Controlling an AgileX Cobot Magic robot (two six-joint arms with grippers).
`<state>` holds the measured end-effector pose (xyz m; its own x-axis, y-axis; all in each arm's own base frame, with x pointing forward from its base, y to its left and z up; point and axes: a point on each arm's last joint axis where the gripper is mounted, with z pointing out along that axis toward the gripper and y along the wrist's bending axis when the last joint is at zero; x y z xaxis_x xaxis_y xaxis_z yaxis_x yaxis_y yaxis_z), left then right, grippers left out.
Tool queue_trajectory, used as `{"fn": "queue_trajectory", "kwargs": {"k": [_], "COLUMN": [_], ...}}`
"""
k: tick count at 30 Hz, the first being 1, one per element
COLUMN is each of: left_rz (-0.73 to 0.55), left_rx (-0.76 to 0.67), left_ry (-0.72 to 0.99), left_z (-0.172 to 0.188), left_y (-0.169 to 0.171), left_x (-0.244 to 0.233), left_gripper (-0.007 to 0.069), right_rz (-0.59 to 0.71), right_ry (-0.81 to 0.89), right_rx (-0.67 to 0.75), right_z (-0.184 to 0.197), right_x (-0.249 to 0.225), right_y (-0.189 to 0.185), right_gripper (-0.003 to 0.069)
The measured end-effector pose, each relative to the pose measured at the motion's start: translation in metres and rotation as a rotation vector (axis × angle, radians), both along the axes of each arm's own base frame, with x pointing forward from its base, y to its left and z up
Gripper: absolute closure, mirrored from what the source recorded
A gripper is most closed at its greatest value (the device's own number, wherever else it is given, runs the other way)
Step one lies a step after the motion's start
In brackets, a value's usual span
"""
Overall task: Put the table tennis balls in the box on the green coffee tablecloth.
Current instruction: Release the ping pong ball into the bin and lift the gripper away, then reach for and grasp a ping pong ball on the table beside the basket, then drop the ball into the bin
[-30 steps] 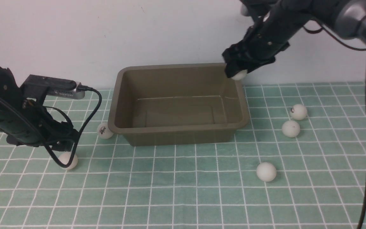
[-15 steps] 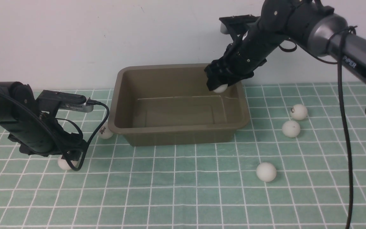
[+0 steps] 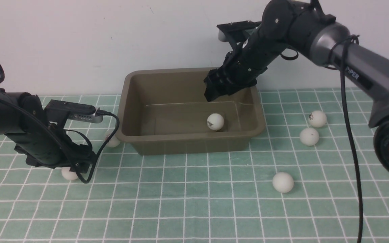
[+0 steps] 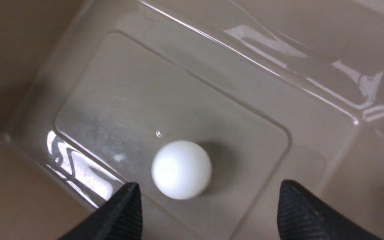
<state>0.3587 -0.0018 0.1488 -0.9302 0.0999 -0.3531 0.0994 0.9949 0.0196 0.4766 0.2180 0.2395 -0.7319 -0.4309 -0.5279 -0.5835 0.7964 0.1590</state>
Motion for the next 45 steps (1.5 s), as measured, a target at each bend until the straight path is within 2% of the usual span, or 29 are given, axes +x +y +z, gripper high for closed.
{"fn": "queue_trajectory", "kwargs": {"k": [3, 8, 11, 15, 17, 20, 25, 28, 33, 40, 45], "left_rz": [-0.001, -0.002, -0.009, -0.008, -0.019, -0.092, -0.246, -0.278, -0.279, -0.277, -0.287], "left_rx": [0.0, -0.002, -0.001, -0.027, -0.069, -0.107, -0.126, -0.131, -0.128, -0.121, -0.117], "left_ry": [0.022, 0.067, 0.137, 0.119, 0.049, -0.028, -0.137, -0.198, -0.244, -0.221, -0.226], "left_z": [-0.001, 0.002, 0.016, 0.063, 0.092, 0.115, 0.124, 0.12, 0.104, 0.076, 0.091], "left_y": [0.0, 0.0, 0.0, -0.004, -0.016, -0.043, -0.104, -0.122, -0.13, -0.135, -0.136], "left_x": [-0.002, -0.003, 0.0, 0.01, 0.018, 0.026, 0.034, 0.044, 0.061, 0.077, 0.08], "left_gripper": [0.0268, 0.0273, 0.0273, 0.0273, 0.0273, 0.0273, 0.0273, 0.0273, 0.0253, 0.0127, 0.0116], "right_rz": [0.009, -0.041, -0.138, -0.306, -0.369, -0.428, -0.459, -0.457, -0.464, -0.483, -0.495], "right_ry": [-0.043, -0.21, -0.33, -0.364, -0.31, -0.203, 0.008, 0.056, 0.118, 0.178, 0.193], "right_rx": [-0.011, -0.028, -0.063, -0.138, -0.162, -0.169, -0.186, -0.184, -0.16, -0.153, -0.144], "right_z": [0.02, 0.109, 0.163, 0.192, 0.182, 0.155, 0.091, 0.067, 0.031, -0.008, -0.031], "right_x": [0.0, -0.023, -0.042, -0.059, -0.058, -0.052, -0.048, -0.043, -0.028, -0.014, -0.004], "right_y": [-0.002, -0.024, -0.059, -0.128, -0.155, -0.182, -0.203, -0.201, -0.198, -0.197, -0.196], "right_gripper": [0.0168, 0.0168, 0.0168, 0.0168, 0.0168, 0.0168, 0.0168, 0.0168, 0.0167, 0.0167, 0.0167]}}
